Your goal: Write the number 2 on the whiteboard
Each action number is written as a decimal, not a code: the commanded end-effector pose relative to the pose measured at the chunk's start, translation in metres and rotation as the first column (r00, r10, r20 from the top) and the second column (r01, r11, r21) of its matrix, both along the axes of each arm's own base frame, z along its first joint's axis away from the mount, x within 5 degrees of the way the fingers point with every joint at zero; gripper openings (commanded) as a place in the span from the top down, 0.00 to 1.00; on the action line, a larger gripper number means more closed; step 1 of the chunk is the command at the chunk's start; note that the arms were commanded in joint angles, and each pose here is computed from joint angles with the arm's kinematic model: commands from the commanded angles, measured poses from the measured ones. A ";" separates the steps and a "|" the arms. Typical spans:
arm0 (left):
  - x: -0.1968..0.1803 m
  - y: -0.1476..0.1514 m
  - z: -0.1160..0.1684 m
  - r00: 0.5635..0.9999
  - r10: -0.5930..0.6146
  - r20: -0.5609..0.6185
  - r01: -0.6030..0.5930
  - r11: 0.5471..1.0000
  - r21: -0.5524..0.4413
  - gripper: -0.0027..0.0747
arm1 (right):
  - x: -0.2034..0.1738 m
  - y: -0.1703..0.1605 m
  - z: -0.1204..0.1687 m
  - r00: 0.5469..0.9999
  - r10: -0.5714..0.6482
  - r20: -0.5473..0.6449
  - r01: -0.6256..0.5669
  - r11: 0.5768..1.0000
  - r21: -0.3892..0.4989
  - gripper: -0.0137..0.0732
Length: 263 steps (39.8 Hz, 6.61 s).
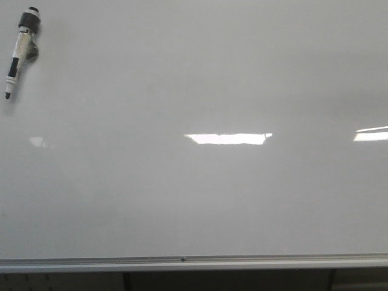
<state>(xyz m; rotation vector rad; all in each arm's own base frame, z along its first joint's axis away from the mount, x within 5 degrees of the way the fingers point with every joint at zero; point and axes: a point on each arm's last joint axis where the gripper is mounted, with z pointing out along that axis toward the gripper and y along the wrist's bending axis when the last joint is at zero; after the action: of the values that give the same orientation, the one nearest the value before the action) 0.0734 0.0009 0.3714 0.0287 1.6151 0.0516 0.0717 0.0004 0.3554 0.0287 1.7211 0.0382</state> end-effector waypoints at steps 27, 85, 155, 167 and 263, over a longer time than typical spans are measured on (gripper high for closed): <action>0.062 -0.002 -0.018 0.960 -0.034 -0.277 0.007 0.995 -0.096 0.99 | 0.096 0.000 -0.027 0.944 -0.015 -0.330 -0.008 0.998 -0.069 0.91; 0.247 -0.051 -0.062 0.875 -0.169 -0.454 0.175 0.984 -0.029 0.30 | 0.100 0.000 -0.029 0.941 -0.011 -0.340 -0.014 0.997 -0.072 0.10; 0.197 -0.049 -0.019 0.728 -0.219 -0.650 0.342 0.937 0.067 0.98 | 0.086 0.010 0.023 0.902 0.099 -0.421 -0.138 0.988 -0.062 0.10; 0.162 -0.083 0.011 0.479 -0.495 -0.725 0.742 0.669 0.034 0.98 | 0.093 0.031 0.035 0.808 0.345 -0.478 -0.411 0.911 -0.038 0.10; 0.097 -0.095 0.037 0.630 -0.492 -0.601 0.655 0.752 0.071 0.30 | 0.136 0.110 0.072 0.699 0.491 -0.520 -0.668 0.708 -0.229 0.74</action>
<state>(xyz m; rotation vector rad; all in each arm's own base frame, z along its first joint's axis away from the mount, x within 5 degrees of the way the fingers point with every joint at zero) 0.1729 -0.1063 0.3909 1.0483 2.1695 -0.2463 0.2111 0.1288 0.4126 -1.0885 2.1523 0.1638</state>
